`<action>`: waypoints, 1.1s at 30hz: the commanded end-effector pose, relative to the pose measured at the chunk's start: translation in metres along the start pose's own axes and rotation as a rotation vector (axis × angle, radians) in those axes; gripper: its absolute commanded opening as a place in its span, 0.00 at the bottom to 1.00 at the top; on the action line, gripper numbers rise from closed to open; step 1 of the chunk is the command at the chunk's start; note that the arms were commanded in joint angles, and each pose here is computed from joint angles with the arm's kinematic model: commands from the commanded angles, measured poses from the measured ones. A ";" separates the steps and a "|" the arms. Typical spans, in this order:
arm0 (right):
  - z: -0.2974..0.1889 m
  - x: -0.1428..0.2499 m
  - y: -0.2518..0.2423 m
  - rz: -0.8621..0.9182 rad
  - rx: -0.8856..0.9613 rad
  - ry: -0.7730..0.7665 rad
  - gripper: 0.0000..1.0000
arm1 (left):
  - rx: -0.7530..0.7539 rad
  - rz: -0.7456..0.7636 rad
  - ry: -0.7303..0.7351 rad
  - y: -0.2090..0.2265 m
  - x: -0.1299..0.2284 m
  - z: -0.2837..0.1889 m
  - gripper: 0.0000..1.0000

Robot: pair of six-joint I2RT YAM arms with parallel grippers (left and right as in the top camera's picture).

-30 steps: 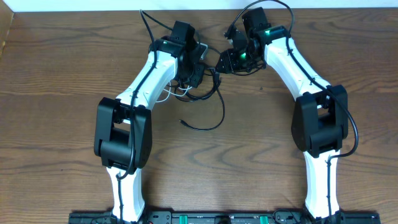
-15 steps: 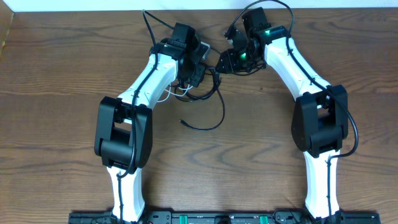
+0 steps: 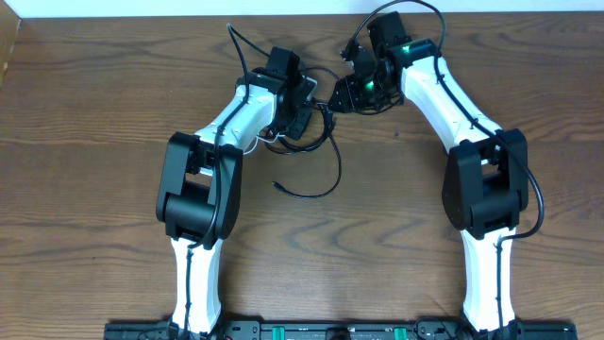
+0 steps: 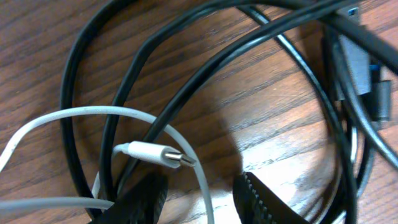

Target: Untangle cables

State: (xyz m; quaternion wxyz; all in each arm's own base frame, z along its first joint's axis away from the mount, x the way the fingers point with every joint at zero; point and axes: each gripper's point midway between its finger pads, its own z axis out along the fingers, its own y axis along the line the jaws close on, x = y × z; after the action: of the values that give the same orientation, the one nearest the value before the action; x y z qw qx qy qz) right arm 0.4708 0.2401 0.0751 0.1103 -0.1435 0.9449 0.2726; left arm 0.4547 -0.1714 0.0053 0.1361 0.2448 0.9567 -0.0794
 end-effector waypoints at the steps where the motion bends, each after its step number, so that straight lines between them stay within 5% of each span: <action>1: 0.000 0.000 -0.006 -0.004 0.005 0.001 0.53 | -0.030 0.008 0.021 0.005 0.005 0.004 0.33; 8: 0.000 -0.001 -0.006 -0.006 0.007 -0.003 0.53 | -0.100 -0.035 0.048 0.015 0.011 -0.008 0.08; 16: 0.001 -0.003 -0.004 -0.013 0.005 -0.011 0.53 | -0.101 -0.073 -0.050 0.001 -0.009 -0.116 0.08; 24: 0.002 -0.003 0.000 -0.019 -0.008 -0.011 0.52 | -0.014 -0.037 -0.307 -0.039 -0.010 -0.253 0.08; 33: 0.003 -0.002 0.014 -0.027 -0.070 -0.004 0.48 | -0.110 -0.130 -0.417 -0.015 -0.012 -0.292 0.08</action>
State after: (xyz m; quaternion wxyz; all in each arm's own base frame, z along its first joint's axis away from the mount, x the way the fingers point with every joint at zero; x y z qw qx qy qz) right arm 0.4730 0.2445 0.0780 0.1172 -0.1479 0.9405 0.2825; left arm 0.3824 -0.1416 0.2905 0.3365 0.1980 0.9148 -0.1036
